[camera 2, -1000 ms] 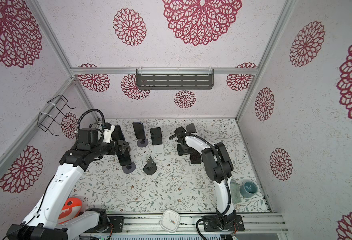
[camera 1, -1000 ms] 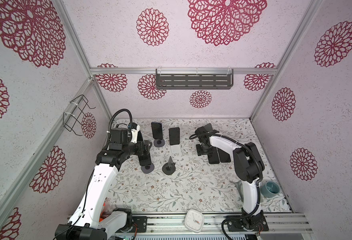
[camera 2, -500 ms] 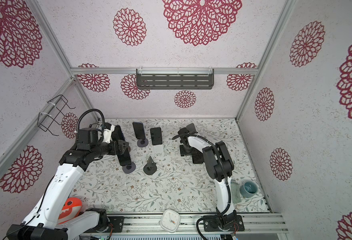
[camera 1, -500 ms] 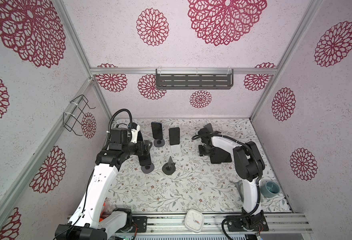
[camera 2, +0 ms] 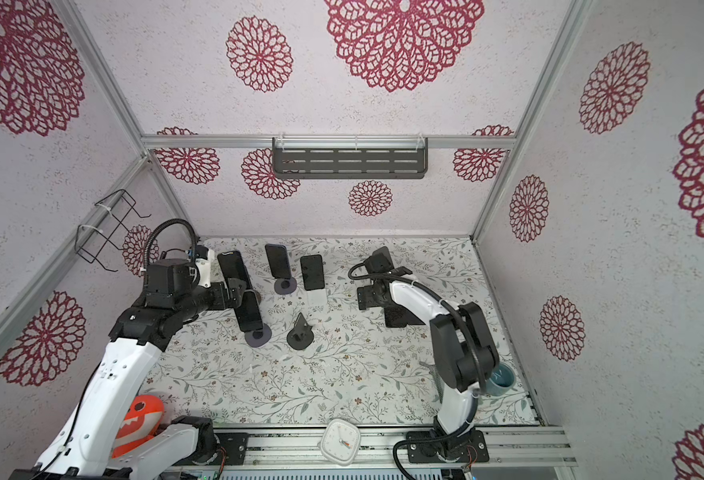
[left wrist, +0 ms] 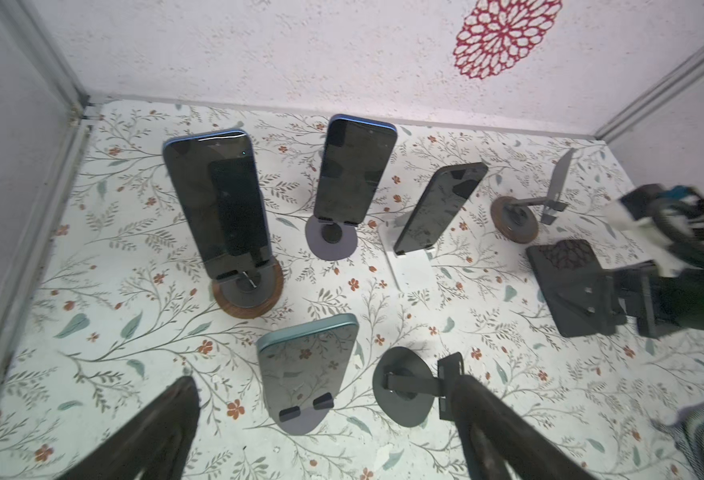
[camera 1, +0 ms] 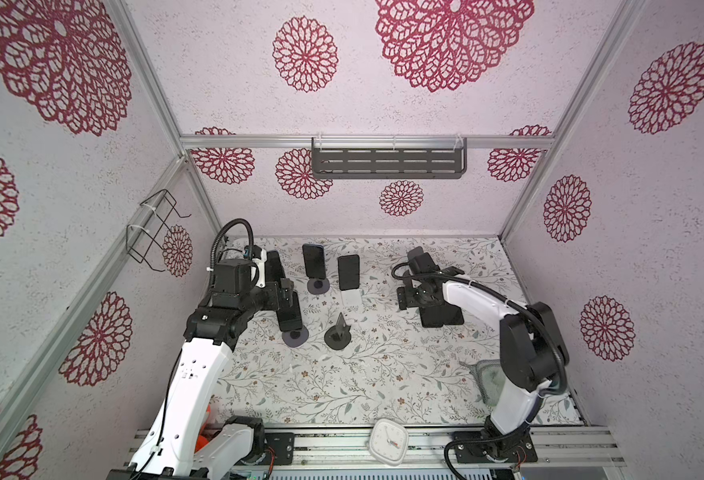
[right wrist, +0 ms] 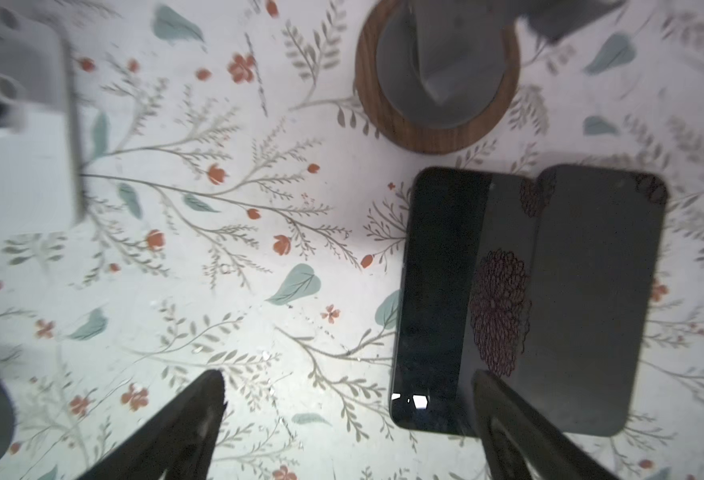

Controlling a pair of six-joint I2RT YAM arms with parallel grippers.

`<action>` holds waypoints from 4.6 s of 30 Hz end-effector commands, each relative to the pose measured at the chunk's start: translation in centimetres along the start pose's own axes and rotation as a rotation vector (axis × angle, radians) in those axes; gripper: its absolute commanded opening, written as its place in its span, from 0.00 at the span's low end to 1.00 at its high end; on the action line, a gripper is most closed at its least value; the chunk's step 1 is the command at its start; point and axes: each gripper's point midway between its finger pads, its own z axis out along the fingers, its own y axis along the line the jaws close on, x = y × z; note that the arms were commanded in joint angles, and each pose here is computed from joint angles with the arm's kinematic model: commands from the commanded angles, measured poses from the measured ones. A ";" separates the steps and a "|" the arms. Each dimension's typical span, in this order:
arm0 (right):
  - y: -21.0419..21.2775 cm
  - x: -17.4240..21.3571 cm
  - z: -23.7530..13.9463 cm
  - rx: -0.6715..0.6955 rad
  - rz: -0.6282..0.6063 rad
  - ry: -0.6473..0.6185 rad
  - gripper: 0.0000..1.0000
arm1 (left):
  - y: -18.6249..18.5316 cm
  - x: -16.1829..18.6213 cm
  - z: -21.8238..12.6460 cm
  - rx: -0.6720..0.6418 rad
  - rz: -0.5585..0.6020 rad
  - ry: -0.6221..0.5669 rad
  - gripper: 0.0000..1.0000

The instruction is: Remove the phone from the phone stand

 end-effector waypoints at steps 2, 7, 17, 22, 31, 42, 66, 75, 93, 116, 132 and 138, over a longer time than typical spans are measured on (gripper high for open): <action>1.0 -2.2 -2.7 -0.054 0.037 -0.122 0.99 | 0.1 1.0 0.3 -0.103 0.018 -0.017 0.98; 2.0 -1.7 -4.0 -0.268 0.130 -0.217 0.99 | -0.5 2.5 1.8 -0.082 0.031 -0.092 0.98; 0.5 -0.6 -6.6 -0.276 0.130 -0.317 0.99 | -0.5 4.3 3.8 -0.082 0.057 -0.198 0.98; 0.2 0.0 -7.2 -0.272 0.137 -0.317 0.99 | 0.1 4.8 5.5 -0.113 0.095 -0.199 0.98; -0.3 0.6 -7.7 -0.249 0.124 -0.306 0.99 | 0.8 5.2 8.1 -0.115 0.092 -0.151 0.98; 0.0 0.6 -7.7 -0.271 0.114 -0.307 0.99 | 1.4 5.7 9.1 -0.117 0.094 -0.137 0.88; 0.4 0.6 -7.8 -0.284 0.075 -0.299 0.99 | 0.8 3.4 7.2 -0.102 0.037 -0.136 0.67; 4.8 -1.5 -10.2 -0.444 -0.080 -0.382 0.99 | -0.3 -0.1 2.9 -0.070 -0.031 -0.137 0.64; 23.2 -3.5 -18.9 -0.988 -0.348 -0.546 0.65 | -10.1 -4.6 2.0 0.384 -0.181 0.004 0.57; 25.2 -3.9 -17.9 -1.053 -0.260 -0.484 0.00 | -11.7 -4.5 1.9 0.515 -0.154 -0.100 0.99; 17.6 -4.6 -20.5 -1.206 -0.141 -0.433 0.00 | -15.2 -3.1 2.9 0.947 -0.316 -0.116 0.74; 18.1 -4.5 -21.9 -1.290 -0.144 -0.434 0.00 | -16.0 -2.6 3.6 0.985 -0.309 -0.119 0.91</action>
